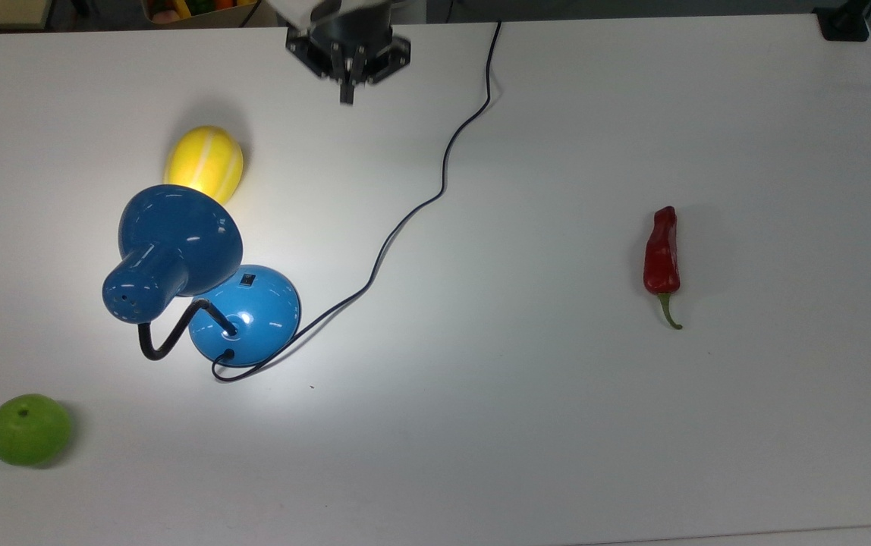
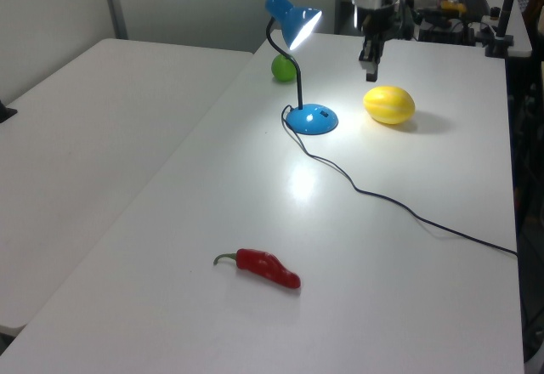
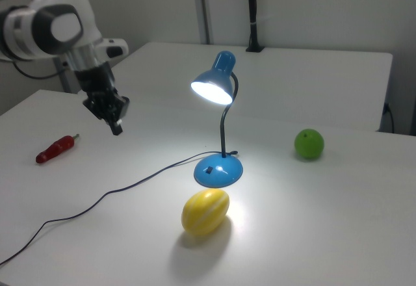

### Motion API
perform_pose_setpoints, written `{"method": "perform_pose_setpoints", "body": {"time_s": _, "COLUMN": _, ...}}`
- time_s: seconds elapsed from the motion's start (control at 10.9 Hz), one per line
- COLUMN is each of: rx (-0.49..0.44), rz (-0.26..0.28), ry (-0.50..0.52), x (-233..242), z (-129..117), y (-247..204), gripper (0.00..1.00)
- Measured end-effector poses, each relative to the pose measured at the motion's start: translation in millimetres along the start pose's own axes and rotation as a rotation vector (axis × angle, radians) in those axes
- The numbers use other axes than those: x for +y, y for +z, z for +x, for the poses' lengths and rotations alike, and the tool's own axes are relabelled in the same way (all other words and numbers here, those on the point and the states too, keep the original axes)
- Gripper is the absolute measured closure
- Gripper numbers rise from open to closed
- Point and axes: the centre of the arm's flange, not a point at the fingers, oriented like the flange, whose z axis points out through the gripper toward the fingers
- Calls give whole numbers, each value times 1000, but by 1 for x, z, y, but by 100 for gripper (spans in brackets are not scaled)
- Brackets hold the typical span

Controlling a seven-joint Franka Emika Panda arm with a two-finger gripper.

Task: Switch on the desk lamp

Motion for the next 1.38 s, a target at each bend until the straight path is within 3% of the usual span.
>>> {"method": "perform_pose_setpoints", "body": {"time_s": 0.28, "rx": 1, "rz": 28, "ry": 18, "x": 15, "z": -40, "y": -56, "gripper": 99}}
{"method": "perform_pose_setpoints", "body": {"time_s": 0.55, "rx": 20, "rz": 54, "ry": 38, "x": 35, "z": -54, "y": -75, "gripper": 97}}
{"method": "perform_pose_setpoints", "body": {"time_s": 0.73, "rx": 13, "rz": 63, "ry": 51, "x": 47, "z": -53, "y": -71, "gripper": 72}}
{"method": "perform_pose_setpoints", "body": {"time_s": 0.92, "rx": 7, "rz": 62, "ry": 53, "x": 49, "z": -51, "y": -68, "gripper": 64}}
{"method": "perform_pose_setpoints", "body": {"time_s": 1.19, "rx": 4, "rz": 62, "ry": 59, "x": 52, "z": -51, "y": -67, "gripper": 20}}
{"method": "perform_pose_setpoints", "body": {"time_s": 1.38, "rx": 11, "rz": 61, "ry": 62, "x": 54, "z": -47, "y": -74, "gripper": 0}}
